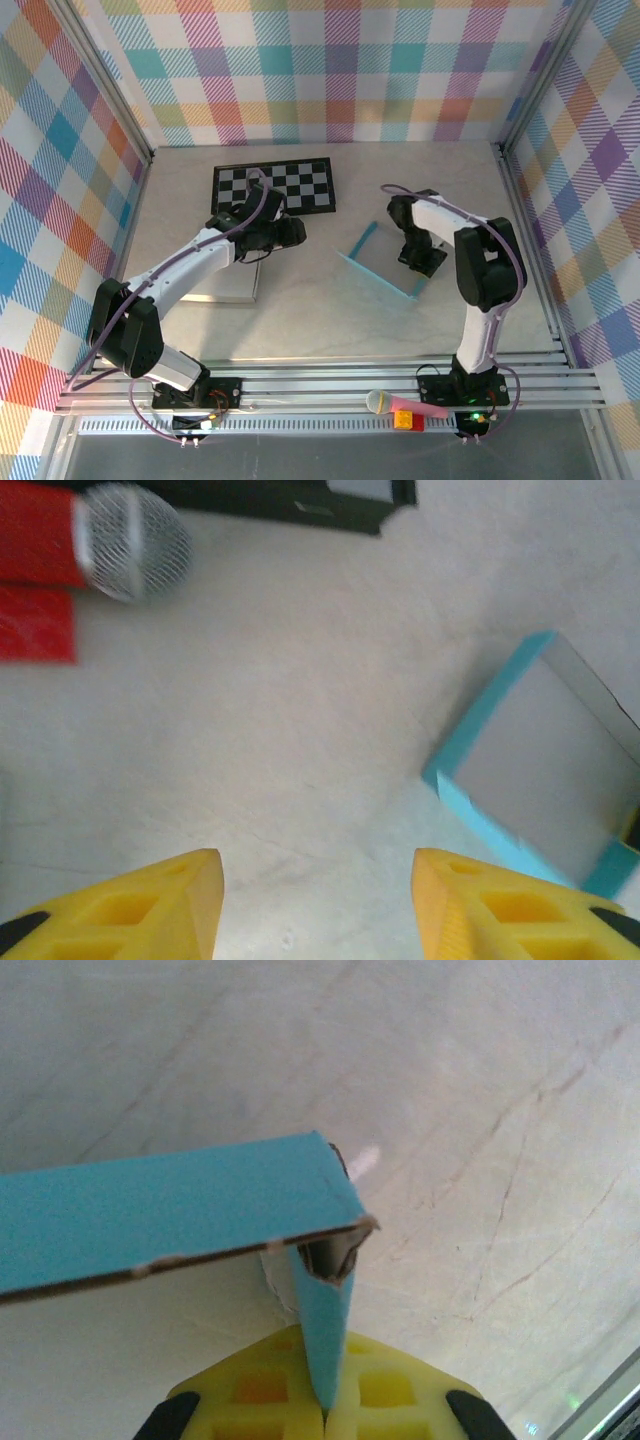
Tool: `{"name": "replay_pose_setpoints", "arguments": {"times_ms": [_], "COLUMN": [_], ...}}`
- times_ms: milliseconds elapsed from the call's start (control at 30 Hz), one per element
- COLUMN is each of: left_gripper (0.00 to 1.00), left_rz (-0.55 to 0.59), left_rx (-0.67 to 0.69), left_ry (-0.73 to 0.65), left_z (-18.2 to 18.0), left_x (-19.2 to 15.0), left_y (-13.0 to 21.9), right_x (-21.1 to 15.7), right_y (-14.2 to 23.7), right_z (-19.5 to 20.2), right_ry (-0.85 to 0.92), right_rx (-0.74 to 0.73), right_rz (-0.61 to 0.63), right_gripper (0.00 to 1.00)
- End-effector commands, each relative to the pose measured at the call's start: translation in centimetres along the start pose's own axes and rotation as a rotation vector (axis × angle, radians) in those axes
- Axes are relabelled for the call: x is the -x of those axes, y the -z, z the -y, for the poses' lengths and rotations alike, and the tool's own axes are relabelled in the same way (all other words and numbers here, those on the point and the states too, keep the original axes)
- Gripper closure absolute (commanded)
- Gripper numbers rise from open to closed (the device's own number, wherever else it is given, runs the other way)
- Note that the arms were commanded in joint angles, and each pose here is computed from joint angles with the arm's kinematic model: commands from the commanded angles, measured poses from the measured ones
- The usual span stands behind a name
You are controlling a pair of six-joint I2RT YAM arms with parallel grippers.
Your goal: Fold the paper box
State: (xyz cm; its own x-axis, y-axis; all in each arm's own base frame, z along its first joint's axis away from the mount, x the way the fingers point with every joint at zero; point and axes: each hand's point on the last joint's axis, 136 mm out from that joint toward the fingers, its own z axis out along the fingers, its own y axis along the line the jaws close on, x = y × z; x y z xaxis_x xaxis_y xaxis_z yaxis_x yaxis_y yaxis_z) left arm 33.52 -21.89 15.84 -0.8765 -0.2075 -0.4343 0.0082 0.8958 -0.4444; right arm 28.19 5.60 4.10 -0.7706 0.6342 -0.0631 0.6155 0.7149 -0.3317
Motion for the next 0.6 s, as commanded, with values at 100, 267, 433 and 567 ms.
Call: {"name": "replay_pose_setpoints", "arguments": {"times_ms": [100,267,433,567], "left_gripper": [0.51,0.52,0.52,0.52], "left_rz": [-0.206,-0.255,-0.262,-0.260], "left_rx": [-0.101,-0.119,-0.138,-0.146], "left_ry": [0.060,0.060,0.101,0.103], "left_z": [1.1,2.5,3.1,3.4], "left_x": [-6.5,-9.3,-10.3,-10.0], "left_y": [-0.6,-1.9,-3.5,-4.2], "right_x": [-3.2,-6.6,-9.9,-11.5], "right_y": [-0.1,-0.2,-0.4,-0.5], "right_z": [0.2,-0.6,-2.3,-3.5], "right_ry": [-0.302,-0.502,-0.598,-0.619], "right_rx": [-0.041,-0.099,-0.114,-0.071], "right_rz": [-0.255,-0.451,-0.573,-0.609], "right_gripper": [1.00,1.00,1.00,1.00]}}
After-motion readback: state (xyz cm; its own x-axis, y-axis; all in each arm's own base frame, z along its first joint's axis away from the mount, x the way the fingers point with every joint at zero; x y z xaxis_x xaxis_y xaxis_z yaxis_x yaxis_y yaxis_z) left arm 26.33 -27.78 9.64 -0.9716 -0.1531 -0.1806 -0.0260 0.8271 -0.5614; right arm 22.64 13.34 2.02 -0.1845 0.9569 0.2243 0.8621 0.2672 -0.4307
